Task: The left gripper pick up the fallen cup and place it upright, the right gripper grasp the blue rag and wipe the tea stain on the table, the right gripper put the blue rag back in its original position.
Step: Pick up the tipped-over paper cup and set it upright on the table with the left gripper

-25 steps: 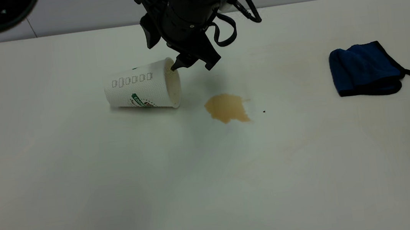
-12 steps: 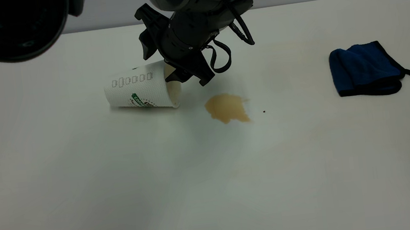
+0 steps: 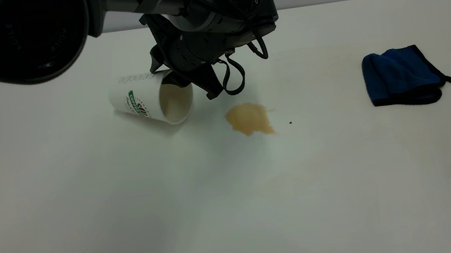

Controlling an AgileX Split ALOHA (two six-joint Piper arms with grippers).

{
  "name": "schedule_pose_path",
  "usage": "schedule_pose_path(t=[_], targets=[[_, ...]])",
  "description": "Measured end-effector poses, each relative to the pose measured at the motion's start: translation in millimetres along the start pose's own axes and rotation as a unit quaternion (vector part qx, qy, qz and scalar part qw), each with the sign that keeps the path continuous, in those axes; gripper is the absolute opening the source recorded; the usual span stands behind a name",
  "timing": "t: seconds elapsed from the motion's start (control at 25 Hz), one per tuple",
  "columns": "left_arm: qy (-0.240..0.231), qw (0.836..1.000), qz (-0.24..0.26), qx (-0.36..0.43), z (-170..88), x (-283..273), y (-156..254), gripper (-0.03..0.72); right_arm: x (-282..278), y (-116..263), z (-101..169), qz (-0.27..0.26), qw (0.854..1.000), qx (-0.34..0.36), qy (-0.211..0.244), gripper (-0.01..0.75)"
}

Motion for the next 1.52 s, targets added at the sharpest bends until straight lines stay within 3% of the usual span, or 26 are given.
schedule_pose_path(t=[0.2,0.4,0.64,1.08,1.28,1.52], targets=[[-0.048,0.999,-0.007,0.007,16.4,-0.9,-2.6,0.156,0.0,0.0,0.0,0.0,1.0,0.0,0.0,0.416],[-0.06,0.998,-0.027,-0.002,27.1,-7.5,-12.3,0.156,0.0,0.0,0.0,0.0,1.0,0.0,0.0,0.416],[-0.049,0.996,-0.053,-0.055,49.0,-30.4,-34.7,0.156,0.0,0.0,0.0,0.0,1.0,0.0,0.0,0.416],[0.029,0.999,0.012,-0.025,21.6,-29.0,-13.9,0.169,0.0,0.0,0.0,0.0,1.0,0.0,0.0,0.416],[0.039,0.999,0.018,-0.013,18.7,-28.2,-11.7,0.295,0.0,0.0,0.0,0.0,1.0,0.0,0.0,0.416],[0.049,0.998,0.022,-0.018,17.8,-21.6,-11.4,0.596,0.0,0.0,0.0,0.0,1.0,0.0,0.0,0.416]])
Point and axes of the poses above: a point on each arm's last joint axis where the gripper is mounted, x pointing out along that axis toward the gripper, z along the wrist's bending axis when the last joint is at zero, y = z × x, the point moved 8 cm from there along x, pointing out along that axis toward the gripper, and after that the axes turned 15 degrees about -x, right-handed, at the moved point
